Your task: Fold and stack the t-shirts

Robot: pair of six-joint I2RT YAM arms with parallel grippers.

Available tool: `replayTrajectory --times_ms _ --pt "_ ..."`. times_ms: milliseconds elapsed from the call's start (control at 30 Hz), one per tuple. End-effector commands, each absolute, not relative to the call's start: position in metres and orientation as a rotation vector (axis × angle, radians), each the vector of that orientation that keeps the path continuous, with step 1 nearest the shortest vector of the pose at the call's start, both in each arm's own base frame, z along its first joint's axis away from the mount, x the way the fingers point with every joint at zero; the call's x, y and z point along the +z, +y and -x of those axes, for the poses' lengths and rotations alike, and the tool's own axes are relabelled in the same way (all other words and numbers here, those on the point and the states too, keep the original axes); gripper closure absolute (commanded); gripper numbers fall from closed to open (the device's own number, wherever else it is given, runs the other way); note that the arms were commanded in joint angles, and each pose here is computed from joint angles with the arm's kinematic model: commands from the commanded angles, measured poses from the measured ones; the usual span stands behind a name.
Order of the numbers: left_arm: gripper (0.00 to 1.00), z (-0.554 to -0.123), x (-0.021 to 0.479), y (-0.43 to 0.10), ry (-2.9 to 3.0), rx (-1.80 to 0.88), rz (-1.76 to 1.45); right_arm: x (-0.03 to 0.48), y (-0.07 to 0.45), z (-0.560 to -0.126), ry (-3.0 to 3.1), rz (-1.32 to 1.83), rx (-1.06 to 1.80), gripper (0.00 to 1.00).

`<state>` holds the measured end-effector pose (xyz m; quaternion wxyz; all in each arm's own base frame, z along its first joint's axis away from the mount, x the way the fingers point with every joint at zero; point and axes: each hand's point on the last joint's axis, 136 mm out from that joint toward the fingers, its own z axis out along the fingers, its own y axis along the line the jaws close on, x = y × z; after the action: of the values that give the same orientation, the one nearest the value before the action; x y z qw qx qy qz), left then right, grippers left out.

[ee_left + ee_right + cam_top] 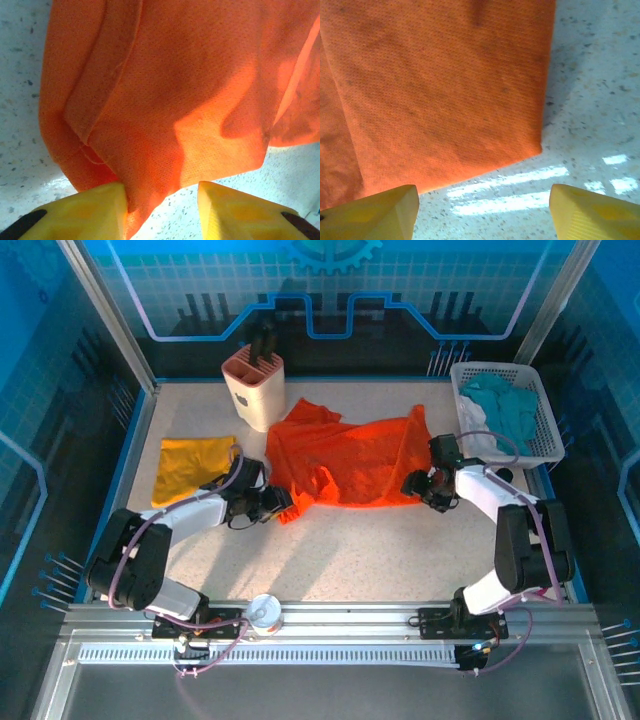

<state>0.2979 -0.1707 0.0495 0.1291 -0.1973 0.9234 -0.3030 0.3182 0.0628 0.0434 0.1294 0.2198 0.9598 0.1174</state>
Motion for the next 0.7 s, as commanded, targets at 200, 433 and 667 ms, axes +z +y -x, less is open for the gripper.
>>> replayTrajectory --times_ms 200,433,667 --pt "0.80 -0.299 0.047 -0.170 2.695 -0.844 0.574 0.011 0.062 -0.318 2.823 -0.671 0.291 0.56" --pt "1.00 -0.304 0.084 -0.160 2.706 -0.729 0.479 0.045 0.052 -0.323 2.784 -0.580 0.219 0.93" --pt "1.00 -0.328 0.130 -0.151 2.683 -0.743 0.441 0.101 0.058 -0.353 2.714 -0.487 0.294 1.00"
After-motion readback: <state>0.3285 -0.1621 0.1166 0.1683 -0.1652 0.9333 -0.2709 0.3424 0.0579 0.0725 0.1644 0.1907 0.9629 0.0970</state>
